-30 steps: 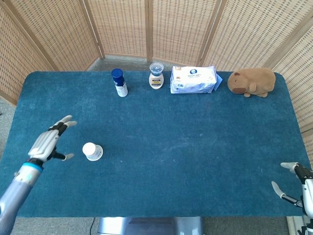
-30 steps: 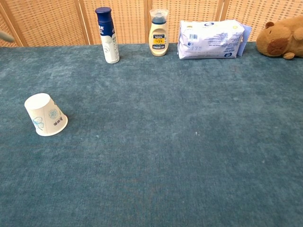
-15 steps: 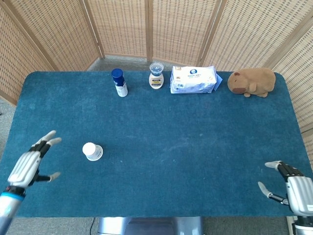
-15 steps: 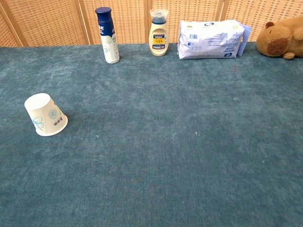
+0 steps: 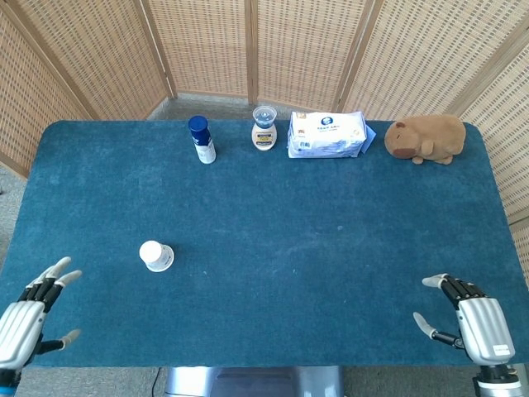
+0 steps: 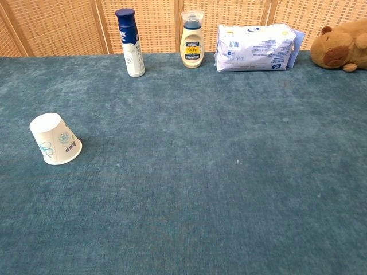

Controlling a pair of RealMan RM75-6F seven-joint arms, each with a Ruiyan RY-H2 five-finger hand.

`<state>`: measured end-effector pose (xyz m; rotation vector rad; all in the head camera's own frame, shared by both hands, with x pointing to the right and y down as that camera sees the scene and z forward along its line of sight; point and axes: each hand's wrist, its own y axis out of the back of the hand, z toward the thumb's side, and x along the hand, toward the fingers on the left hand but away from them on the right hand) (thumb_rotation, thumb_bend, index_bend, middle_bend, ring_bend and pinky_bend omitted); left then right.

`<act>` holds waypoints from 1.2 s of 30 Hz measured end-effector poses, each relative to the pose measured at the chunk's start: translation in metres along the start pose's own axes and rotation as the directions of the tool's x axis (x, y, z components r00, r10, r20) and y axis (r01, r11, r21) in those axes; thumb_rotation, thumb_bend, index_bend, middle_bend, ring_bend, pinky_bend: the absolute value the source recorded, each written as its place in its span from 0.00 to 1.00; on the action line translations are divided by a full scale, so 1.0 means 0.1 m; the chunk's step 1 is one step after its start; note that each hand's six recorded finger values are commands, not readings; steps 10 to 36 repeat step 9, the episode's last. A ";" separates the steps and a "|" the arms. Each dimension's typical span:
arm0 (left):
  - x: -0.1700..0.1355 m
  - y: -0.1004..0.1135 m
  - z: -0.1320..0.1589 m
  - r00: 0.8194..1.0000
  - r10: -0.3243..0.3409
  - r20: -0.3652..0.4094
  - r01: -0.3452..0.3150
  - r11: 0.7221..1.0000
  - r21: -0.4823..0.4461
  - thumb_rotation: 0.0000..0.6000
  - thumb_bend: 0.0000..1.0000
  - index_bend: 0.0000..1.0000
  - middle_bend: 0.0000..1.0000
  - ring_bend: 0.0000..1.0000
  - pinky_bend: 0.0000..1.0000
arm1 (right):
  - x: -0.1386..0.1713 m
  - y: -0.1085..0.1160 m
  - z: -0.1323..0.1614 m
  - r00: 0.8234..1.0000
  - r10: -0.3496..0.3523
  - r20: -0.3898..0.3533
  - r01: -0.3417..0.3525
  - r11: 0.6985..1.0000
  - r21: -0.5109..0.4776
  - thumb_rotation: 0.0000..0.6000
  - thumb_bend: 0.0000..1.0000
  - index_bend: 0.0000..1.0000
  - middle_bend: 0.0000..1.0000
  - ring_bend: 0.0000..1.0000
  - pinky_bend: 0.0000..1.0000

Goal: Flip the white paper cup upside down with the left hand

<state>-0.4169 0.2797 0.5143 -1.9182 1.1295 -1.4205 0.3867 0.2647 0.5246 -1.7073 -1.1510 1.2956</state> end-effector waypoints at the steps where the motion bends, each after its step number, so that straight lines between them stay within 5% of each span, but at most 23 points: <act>1: -0.03 0.00 0.01 1.000 0.008 0.007 -0.008 1.000 0.005 1.00 0.13 0.13 0.01 0.00 0.11 | 0.00 -0.01 0.01 1.000 0.002 0.001 -0.002 1.000 0.001 0.69 0.33 0.34 0.37 0.41 0.42; 9: -0.18 -0.03 -0.05 0.998 0.063 -0.012 -0.062 0.998 0.030 1.00 0.13 0.13 0.01 0.00 0.11 | 0.01 -0.03 0.01 1.000 0.006 0.009 -0.005 1.000 -0.001 0.69 0.33 0.34 0.37 0.41 0.42; 36: -0.18 -0.03 -0.05 0.998 0.063 -0.012 -0.062 0.998 0.030 1.00 0.13 0.13 0.01 0.00 0.11 | 0.01 -0.03 0.01 1.000 0.006 0.009 -0.005 1.000 -0.001 0.69 0.33 0.34 0.37 0.41 0.42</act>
